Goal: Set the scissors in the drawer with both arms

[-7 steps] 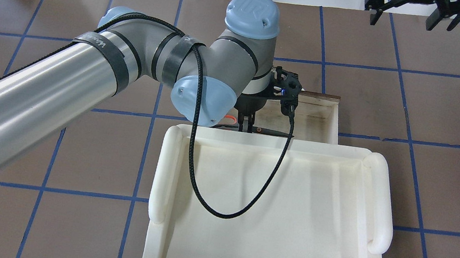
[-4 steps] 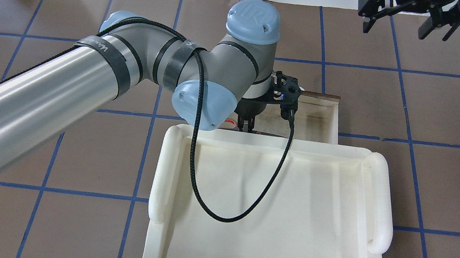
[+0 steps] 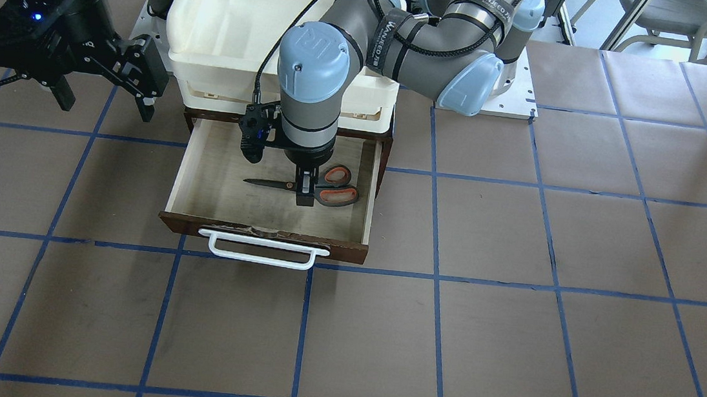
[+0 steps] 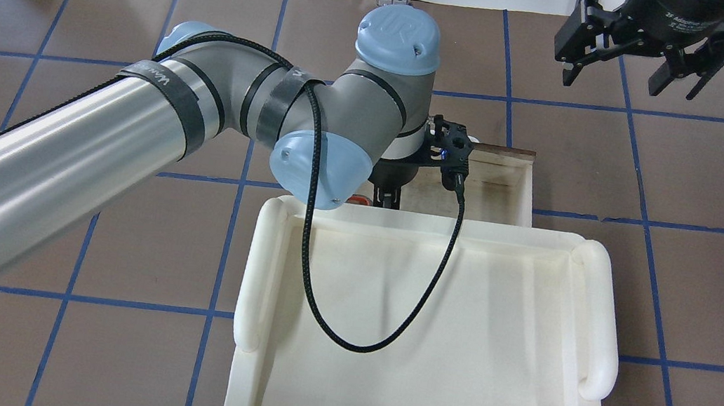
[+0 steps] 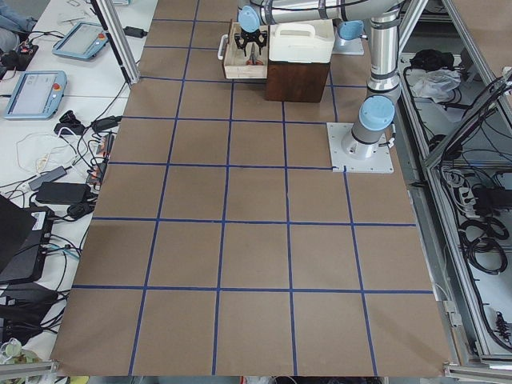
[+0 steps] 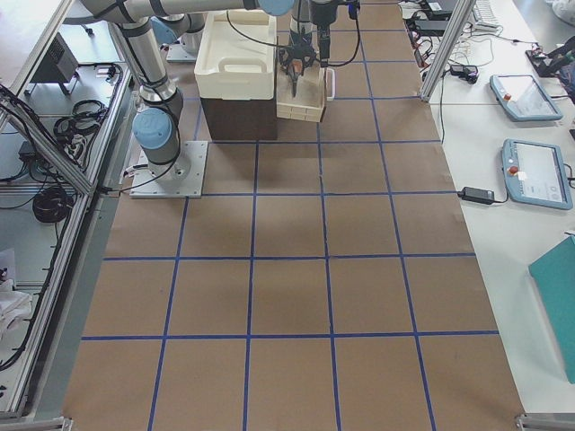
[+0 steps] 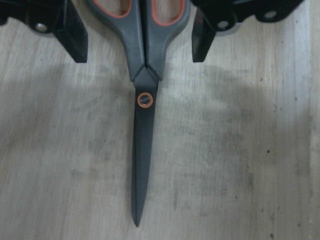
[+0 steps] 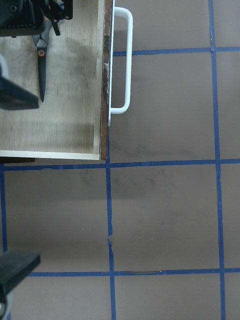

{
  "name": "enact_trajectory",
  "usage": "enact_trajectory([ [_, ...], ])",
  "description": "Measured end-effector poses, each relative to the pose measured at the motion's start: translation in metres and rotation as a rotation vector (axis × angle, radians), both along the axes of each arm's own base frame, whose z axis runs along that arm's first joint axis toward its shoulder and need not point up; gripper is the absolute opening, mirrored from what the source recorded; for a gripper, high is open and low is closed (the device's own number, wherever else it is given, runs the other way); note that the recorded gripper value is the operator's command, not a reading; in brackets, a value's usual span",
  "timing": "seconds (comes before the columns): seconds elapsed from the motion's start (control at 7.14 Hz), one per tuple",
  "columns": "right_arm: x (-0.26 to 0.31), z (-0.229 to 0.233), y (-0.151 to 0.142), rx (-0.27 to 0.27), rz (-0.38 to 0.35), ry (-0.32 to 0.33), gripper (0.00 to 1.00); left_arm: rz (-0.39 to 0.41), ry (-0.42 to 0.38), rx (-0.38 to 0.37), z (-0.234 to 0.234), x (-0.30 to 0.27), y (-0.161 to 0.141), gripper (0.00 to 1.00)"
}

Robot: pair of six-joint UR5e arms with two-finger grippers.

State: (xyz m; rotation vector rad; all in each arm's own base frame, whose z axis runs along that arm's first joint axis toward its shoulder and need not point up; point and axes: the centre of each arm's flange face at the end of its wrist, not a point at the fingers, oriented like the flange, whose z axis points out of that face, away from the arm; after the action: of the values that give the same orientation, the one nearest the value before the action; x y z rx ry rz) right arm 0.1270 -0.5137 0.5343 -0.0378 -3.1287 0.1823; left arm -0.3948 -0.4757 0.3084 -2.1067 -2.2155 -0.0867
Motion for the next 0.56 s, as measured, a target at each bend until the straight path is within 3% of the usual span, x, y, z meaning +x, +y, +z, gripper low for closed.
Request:
enact_trajectory([
  [0.28,0.000,-0.001,0.001,0.001,0.001,0.001,1.00,0.015,0.033,-0.049,0.032,0.005,-0.006,0.78],
  [0.56,0.000,-0.003,0.001,0.006,0.001,0.002,1.00,0.081,0.066,-0.093,0.085,0.034,-0.027,0.81],
])
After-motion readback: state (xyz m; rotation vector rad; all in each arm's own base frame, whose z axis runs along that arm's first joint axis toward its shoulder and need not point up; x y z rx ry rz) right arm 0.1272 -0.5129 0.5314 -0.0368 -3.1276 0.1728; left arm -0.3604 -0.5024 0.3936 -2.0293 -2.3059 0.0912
